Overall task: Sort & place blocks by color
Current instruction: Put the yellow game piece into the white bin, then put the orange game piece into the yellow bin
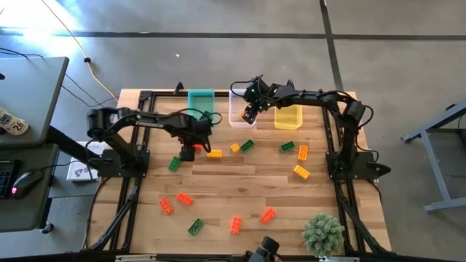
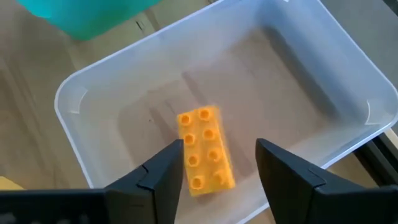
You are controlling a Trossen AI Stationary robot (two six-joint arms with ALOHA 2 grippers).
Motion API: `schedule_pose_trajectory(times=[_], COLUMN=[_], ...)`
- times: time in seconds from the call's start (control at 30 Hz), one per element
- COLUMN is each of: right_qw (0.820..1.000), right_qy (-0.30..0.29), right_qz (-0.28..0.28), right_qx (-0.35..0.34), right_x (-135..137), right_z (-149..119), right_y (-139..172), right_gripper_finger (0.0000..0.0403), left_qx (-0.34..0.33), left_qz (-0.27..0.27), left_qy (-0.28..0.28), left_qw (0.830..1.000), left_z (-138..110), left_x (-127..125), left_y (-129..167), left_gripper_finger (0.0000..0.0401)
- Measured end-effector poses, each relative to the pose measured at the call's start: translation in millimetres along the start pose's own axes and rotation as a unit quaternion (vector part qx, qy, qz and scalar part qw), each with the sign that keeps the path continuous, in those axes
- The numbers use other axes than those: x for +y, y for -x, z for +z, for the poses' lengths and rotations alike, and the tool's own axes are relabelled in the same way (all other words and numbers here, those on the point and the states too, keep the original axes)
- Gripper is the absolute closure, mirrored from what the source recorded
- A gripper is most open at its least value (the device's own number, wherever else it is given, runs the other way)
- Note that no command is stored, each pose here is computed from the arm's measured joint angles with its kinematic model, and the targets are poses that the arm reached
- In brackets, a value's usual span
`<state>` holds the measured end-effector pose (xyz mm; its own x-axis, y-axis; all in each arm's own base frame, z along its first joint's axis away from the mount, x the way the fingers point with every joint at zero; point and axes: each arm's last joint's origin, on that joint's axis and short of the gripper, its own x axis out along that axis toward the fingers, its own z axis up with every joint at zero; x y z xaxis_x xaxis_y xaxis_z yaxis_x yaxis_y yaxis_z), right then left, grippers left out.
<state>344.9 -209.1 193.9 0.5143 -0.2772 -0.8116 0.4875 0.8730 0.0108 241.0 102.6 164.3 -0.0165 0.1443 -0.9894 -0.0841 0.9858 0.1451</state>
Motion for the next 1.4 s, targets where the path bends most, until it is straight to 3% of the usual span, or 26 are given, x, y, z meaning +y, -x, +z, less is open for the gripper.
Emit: schedule_pose_trajectory(times=[0.63, 0.87, 0.93, 1.4], right_qw=[0.999, 0.998, 0.998, 0.986], right_qy=[-0.023, -0.02, -0.017, -0.042], right_qz=[0.019, 0.031, 0.035, 0.136], right_qx=[0.029, 0.041, 0.047, 0.088], right_x=[3, 9, 13, 76], right_z=[5, 21, 24, 52], right_y=[9, 25, 30, 78], right_gripper_finger=[0.0203, 0.0203, 0.0203, 0.0241], left_qx=[0.041, 0.038, 0.035, -0.036], left_qz=[0.0, -0.004, -0.004, -0.002], left_qy=[-0.047, -0.048, -0.048, -0.02], left_qw=[0.998, 0.998, 0.998, 0.999], left_z=[10, 10, 10, 6], left_x=[0, -1, -1, -1], left_y=[-31, -29, -28, 1], left_gripper_finger=[0.0198, 0.0272, 0.0291, 0.0291])
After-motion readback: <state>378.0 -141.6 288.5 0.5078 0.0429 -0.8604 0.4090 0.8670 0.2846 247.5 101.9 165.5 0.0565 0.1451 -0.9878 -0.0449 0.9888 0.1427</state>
